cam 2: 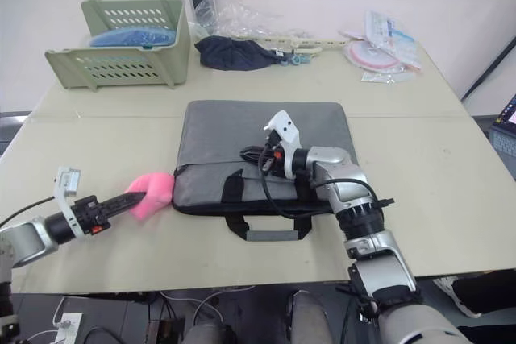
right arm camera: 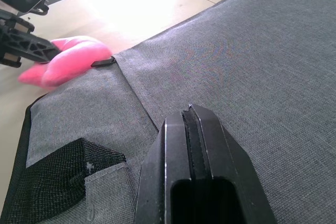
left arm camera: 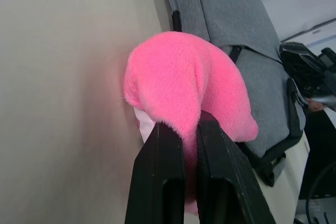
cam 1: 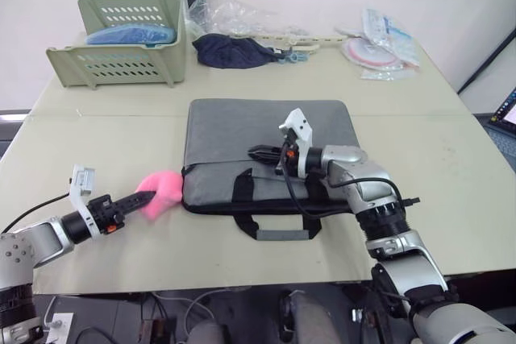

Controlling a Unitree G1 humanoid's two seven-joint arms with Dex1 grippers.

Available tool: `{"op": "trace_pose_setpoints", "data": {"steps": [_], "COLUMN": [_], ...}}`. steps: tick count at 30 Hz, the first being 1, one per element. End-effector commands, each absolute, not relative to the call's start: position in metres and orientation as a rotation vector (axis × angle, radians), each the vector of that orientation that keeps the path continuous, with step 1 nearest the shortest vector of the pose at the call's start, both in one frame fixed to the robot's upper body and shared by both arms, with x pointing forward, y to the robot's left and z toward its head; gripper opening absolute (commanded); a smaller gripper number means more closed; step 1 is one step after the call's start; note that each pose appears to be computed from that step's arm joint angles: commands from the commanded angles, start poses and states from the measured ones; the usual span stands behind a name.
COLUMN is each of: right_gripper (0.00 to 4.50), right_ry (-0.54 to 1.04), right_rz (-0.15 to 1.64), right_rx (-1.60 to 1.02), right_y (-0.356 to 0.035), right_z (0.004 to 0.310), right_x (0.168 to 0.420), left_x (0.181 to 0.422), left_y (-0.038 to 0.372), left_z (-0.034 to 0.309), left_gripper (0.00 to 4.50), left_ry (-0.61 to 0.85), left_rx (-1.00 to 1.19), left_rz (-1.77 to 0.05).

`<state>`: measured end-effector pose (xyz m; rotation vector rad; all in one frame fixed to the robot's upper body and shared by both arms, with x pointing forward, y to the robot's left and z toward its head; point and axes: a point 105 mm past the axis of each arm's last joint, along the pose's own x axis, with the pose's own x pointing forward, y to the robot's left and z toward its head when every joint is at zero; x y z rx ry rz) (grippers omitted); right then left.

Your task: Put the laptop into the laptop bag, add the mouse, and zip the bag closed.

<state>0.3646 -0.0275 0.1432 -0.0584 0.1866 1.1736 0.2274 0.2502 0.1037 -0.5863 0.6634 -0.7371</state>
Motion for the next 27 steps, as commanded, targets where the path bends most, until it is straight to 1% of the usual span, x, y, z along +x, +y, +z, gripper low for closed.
{"op": "trace_pose_setpoints", "data": {"steps": [1,9,16,23,27], "right_gripper": [0.0,0.0,0.0,0.0,0.0], "right_ry": [0.405,0.4,0.403,0.404,0.402], "right_rz": [1.13,1.125,1.121,1.12,1.118], "right_rx": [0.002,0.003,0.004,0.006,0.005], "right_y": [-0.035,-0.034,-0.034,-0.034,-0.033], "right_z": [0.085,0.086,0.084,0.083,0.083], "right_x": [0.356,0.357,0.358,0.357,0.358], "left_x": [0.217,0.216,0.211,0.213,0.22], "left_y": [0.229,0.201,0.195,0.178,0.157], "left_z": [0.096,0.092,0.086,0.087,0.091], "left_gripper": [0.06,0.06,0.06,0.06,0.06], "left_ry": [0.736,0.752,0.778,0.77,0.749], "left_rx": [-0.584,-0.591,-0.59,-0.592,-0.592], "left_rz": [-0.824,-0.928,-0.972,-1.044,-1.121]}}
